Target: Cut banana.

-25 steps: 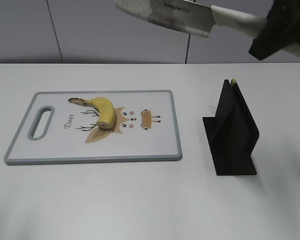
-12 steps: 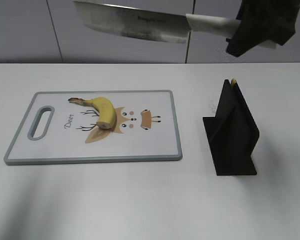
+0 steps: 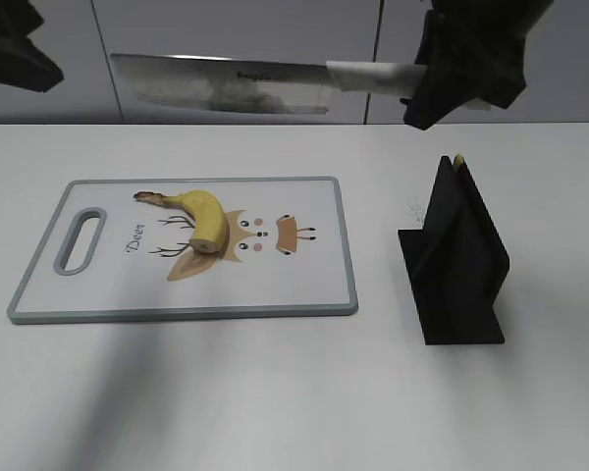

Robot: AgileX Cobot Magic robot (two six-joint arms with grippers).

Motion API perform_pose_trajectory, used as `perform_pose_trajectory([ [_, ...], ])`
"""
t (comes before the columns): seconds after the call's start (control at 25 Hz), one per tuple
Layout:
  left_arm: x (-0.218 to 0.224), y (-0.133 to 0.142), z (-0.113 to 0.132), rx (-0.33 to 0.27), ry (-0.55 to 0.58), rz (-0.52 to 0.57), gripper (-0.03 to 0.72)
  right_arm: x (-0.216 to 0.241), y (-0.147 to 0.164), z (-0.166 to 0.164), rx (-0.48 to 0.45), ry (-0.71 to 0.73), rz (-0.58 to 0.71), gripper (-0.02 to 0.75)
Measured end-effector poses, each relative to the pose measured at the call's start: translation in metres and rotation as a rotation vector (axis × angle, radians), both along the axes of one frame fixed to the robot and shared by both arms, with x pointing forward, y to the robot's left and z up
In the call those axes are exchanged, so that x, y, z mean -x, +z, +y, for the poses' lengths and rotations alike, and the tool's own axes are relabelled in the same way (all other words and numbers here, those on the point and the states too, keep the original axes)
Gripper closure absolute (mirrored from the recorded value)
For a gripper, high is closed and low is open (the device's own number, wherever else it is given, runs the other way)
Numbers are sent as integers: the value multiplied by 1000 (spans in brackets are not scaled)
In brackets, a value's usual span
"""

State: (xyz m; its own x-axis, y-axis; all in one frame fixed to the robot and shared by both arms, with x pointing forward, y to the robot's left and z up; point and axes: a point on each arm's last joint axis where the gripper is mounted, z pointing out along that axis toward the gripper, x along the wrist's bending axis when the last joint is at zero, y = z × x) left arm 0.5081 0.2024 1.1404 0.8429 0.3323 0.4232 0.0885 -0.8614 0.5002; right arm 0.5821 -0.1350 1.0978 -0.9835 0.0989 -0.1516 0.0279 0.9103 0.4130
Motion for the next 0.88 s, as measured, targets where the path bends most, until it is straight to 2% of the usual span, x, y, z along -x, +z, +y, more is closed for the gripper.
perform_pose_trajectory([
  [0.28,-19,-13,-16,-60,-80,14,97,-9,-17,28,5,77,17,567],
  [0.68,-37,-41,-22,-94,-93,92,103,-29,-24,41,-45,77,25,567],
  [0.88,-42,-44,-23,-95,-87,80,208,-33,-32,44,-42,78,41,567],
])
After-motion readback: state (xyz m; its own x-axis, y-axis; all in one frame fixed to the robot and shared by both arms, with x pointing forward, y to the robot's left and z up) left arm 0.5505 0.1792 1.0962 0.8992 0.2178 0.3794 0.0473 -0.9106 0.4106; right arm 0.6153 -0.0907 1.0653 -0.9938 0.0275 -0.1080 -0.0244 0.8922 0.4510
